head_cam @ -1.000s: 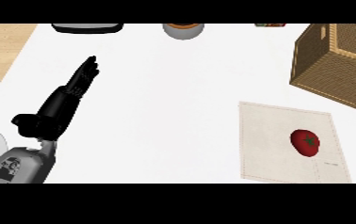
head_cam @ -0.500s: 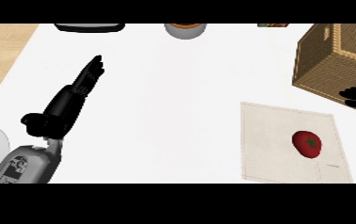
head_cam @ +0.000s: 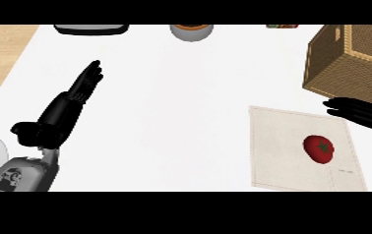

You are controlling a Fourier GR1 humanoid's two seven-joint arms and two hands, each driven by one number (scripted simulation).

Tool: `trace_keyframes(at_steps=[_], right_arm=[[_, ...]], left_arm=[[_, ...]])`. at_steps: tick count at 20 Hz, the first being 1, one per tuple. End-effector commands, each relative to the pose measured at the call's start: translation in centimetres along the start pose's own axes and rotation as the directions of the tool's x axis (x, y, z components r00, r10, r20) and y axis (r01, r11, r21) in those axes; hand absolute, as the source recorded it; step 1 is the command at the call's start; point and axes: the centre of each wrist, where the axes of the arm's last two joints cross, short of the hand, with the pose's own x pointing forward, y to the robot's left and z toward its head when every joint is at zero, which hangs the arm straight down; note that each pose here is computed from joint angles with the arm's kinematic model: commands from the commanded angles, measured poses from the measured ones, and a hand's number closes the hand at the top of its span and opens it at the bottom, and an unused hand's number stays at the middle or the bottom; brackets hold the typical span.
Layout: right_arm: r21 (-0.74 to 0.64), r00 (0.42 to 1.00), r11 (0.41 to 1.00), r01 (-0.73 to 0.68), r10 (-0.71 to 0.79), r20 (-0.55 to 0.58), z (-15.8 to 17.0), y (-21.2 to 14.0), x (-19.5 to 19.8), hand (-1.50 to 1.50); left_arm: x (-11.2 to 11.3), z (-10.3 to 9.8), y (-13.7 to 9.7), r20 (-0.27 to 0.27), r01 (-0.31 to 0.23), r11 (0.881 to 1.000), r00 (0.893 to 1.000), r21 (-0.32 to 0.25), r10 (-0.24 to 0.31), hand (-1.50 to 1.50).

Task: Pick the tomato from the placemat and place it in the basket

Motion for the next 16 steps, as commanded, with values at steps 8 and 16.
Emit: trace_keyframes(at_steps=[8, 16], right_arm=[[0.016, 0.987, 0.995, 0.095, -0.097, 0.128, -2.0, 0.7, -0.6, -1.5], [0.032, 0.996, 0.999, 0.027, -0.03, 0.088, -0.3, 0.6, -1.3, -1.5]], left_arm=[[-0.1, 1.3, -1.2, 0.0, 0.003, 1.0, 1.0, 0.015, -0.003, 0.0], [0.1, 0.5, 0.6, -0.011, 0.009, 1.0, 1.0, -0.001, -0.009, 0.0]])
